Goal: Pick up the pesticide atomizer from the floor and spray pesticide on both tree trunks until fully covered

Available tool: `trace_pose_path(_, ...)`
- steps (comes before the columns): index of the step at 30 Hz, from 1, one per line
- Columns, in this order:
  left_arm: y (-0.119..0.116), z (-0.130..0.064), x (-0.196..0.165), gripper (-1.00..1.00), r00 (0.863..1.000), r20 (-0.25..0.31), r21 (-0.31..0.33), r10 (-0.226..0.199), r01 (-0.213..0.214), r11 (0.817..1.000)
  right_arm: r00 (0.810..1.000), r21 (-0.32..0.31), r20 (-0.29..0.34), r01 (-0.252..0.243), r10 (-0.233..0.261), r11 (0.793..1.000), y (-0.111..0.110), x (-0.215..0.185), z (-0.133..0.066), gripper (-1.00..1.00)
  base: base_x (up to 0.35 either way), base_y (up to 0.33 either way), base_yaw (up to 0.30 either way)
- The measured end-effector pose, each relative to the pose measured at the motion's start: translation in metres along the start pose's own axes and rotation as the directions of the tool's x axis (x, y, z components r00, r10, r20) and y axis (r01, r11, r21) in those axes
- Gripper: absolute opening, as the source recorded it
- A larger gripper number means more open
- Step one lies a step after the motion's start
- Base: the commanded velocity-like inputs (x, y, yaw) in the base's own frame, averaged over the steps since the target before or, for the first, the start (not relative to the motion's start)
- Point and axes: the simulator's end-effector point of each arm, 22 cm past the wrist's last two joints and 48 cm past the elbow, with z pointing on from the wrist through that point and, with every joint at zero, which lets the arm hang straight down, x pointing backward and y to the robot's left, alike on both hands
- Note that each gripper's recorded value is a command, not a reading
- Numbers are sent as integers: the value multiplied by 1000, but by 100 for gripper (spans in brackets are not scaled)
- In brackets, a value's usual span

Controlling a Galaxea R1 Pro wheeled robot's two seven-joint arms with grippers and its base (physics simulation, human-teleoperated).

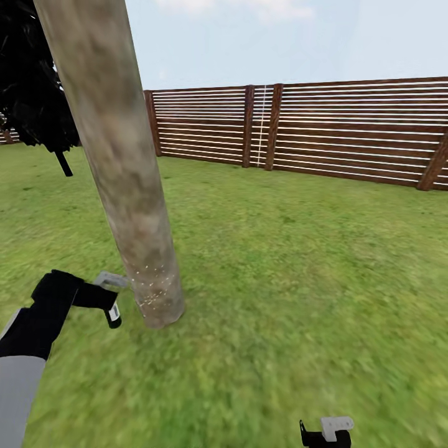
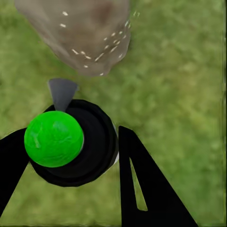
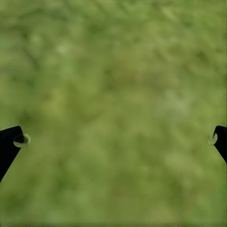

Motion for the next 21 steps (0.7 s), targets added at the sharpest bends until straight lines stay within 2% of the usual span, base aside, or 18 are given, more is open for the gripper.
trace_pose_path(7,5,0,6,-100,1000,-23,-23,20,-21,1000,1000,-1,-1,0,0,1000,0,0,0,100,49,-33,217)
trace_pose_path(12,5,-1,6,-100,1000,-22,-23,15,-15,1000,1000,-2,-1,2,-2,1000,1,1,0,100,177,-208,18)
trace_pose_path(21,7,2,11,-100,999,-34,-21,5,-5,1000,1000,-2,-1,0,0,1000,1,1,0,100,10,-273,0)
